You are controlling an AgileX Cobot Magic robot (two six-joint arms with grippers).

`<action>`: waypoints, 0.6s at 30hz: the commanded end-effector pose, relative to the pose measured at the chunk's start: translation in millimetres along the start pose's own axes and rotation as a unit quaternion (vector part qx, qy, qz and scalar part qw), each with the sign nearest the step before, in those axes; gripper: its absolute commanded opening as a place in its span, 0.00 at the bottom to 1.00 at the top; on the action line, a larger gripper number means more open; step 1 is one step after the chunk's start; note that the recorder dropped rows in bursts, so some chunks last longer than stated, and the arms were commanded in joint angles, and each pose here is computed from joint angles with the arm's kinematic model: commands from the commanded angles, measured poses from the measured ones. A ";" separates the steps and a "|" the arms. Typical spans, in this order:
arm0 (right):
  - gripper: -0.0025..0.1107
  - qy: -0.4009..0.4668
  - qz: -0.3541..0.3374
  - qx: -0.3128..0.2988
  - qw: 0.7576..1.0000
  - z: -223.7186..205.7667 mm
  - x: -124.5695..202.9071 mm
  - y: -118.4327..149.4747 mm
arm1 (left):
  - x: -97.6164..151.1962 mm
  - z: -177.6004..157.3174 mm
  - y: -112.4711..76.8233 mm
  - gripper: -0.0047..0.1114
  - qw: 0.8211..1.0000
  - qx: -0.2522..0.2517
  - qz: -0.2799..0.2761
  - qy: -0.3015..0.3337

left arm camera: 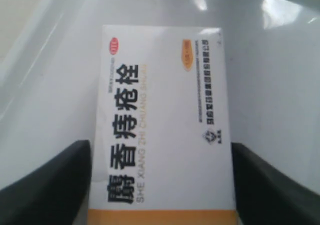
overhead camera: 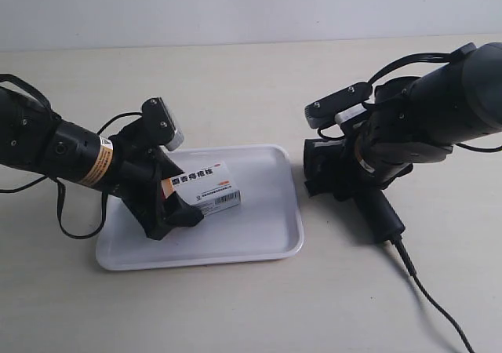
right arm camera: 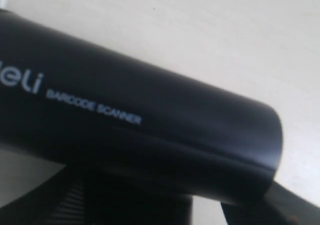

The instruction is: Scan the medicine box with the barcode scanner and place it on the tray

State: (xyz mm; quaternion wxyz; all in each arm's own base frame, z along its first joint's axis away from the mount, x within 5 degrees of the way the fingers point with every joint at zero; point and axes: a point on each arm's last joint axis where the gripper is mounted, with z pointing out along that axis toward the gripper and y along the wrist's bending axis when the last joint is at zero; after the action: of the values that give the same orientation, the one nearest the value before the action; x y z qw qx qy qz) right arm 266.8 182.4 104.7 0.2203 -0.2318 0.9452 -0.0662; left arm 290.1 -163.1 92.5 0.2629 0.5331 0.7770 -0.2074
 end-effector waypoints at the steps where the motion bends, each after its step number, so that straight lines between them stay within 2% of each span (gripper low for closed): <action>1: 0.28 0.030 0.012 0.020 0.999 8.8 9.6 -1.2 | -0.5 0.1 -0.3 0.87 1.000 -0.006 -0.002 0.002; 3: 0.43 0.025 0.017 0.011 0.999 8.9 8.6 0.5 | -2.9 -2.4 -0.2 0.95 1.000 -0.009 0.000 -0.002; 5: 0.55 0.023 0.020 0.005 1.000 8.9 8.3 1.6 | -6.6 -6.6 -0.1 0.95 1.000 -0.014 0.004 -0.007; 6: 0.65 0.024 0.027 0.004 0.999 8.3 7.8 1.8 | -9.8 -10.1 0.0 0.95 1.000 -0.018 0.006 -0.013; 9: 0.80 0.014 0.030 0.005 0.999 -0.8 4.1 -1.2 | -23.7 -26.2 -1.5 0.95 0.999 -0.029 -0.012 -0.038; 12: 0.80 -0.010 0.041 0.010 0.999 -24.0 -3.8 -9.2 | -42.5 -50.5 -6.6 0.94 0.996 -0.039 -0.014 -0.074; 16: 0.74 -0.067 0.051 -0.001 0.996 -80.0 -14.5 -25.2 | -69.8 -95.5 -18.5 0.93 0.989 -0.062 -0.024 -0.131; 17: 0.72 -0.081 0.047 0.001 0.996 -98.6 -14.5 -31.8 | -76.7 -109.7 -23.0 0.91 0.986 -0.071 -0.025 -0.146; 18: 0.62 -0.113 0.059 0.007 0.992 -135.9 -11.6 -46.3 | -89.3 -138.9 -33.7 0.81 0.979 -0.087 -0.035 -0.183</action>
State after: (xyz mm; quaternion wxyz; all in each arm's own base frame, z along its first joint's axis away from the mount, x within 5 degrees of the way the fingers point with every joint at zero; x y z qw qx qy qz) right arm 251.2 166.9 197.4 0.2988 -0.1881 0.9350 -0.0342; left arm 274.0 -158.4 222.4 0.4065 0.4607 0.7573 -0.2213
